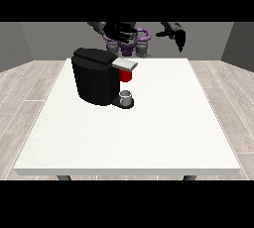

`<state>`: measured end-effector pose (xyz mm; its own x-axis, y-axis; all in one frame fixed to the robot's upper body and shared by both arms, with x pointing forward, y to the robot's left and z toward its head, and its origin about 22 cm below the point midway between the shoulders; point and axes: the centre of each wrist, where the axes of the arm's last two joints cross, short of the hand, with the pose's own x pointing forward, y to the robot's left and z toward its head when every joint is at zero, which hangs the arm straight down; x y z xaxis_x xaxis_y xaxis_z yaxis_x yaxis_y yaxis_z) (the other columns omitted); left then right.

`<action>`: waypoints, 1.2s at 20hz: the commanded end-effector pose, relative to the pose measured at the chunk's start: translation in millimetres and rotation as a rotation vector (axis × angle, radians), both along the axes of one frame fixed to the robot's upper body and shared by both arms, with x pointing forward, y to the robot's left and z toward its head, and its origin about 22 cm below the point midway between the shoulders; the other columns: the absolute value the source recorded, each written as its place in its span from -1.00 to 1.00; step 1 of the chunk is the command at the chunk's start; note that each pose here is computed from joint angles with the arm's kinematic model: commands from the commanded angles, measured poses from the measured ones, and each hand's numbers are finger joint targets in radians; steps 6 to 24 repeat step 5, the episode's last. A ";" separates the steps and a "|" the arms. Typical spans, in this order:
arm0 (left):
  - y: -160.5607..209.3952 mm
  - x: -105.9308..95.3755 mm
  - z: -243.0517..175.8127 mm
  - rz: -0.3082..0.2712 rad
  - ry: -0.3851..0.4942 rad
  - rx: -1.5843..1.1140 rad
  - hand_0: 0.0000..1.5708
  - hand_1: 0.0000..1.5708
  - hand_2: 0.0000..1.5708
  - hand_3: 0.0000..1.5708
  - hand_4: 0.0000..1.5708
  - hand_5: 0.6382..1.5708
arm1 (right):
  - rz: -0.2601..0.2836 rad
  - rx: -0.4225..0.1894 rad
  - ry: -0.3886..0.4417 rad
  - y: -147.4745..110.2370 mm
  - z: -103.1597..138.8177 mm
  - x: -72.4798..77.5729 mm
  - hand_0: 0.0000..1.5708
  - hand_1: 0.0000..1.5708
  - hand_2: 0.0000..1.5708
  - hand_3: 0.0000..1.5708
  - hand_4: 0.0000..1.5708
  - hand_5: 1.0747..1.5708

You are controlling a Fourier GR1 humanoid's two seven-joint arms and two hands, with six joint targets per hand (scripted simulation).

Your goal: Insert the coffee pod into the coffee machine and close the lid

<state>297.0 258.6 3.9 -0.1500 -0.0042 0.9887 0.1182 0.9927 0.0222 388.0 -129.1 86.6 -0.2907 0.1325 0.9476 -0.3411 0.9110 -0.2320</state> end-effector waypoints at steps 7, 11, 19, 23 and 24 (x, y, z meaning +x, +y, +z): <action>29.8 -26.7 -39.7 0.114 0.078 -0.002 -1.00 -1.00 -1.00 -1.00 -0.76 1.00 | 0.010 0.177 0.141 -13.3 -68.2 -59.0 -1.00 -1.00 -1.00 -1.00 -0.80 1.00; 29.8 -26.7 -39.7 0.114 0.078 -0.002 -1.00 -1.00 -1.00 -1.00 -0.76 1.00 | 0.010 0.177 0.141 -13.3 -68.2 -59.0 -1.00 -1.00 -1.00 -1.00 -0.80 1.00; 29.8 -26.7 -39.7 0.114 0.078 -0.002 -1.00 -1.00 -1.00 -1.00 -0.76 1.00 | 0.010 0.177 0.141 -13.3 -68.2 -59.0 -1.00 -1.00 -1.00 -1.00 -0.80 1.00; 29.8 -26.7 -39.7 0.114 0.078 -0.002 -1.00 -1.00 -1.00 -1.00 -0.76 1.00 | 0.010 0.177 0.141 -13.3 -68.2 -59.0 -1.00 -1.00 -1.00 -1.00 -0.80 1.00; 29.8 -26.7 -39.7 0.114 0.078 -0.002 -1.00 -1.00 -1.00 -1.00 -0.76 1.00 | 0.010 0.177 0.141 -13.3 -68.2 -59.0 -1.00 -1.00 -1.00 -1.00 -0.80 1.00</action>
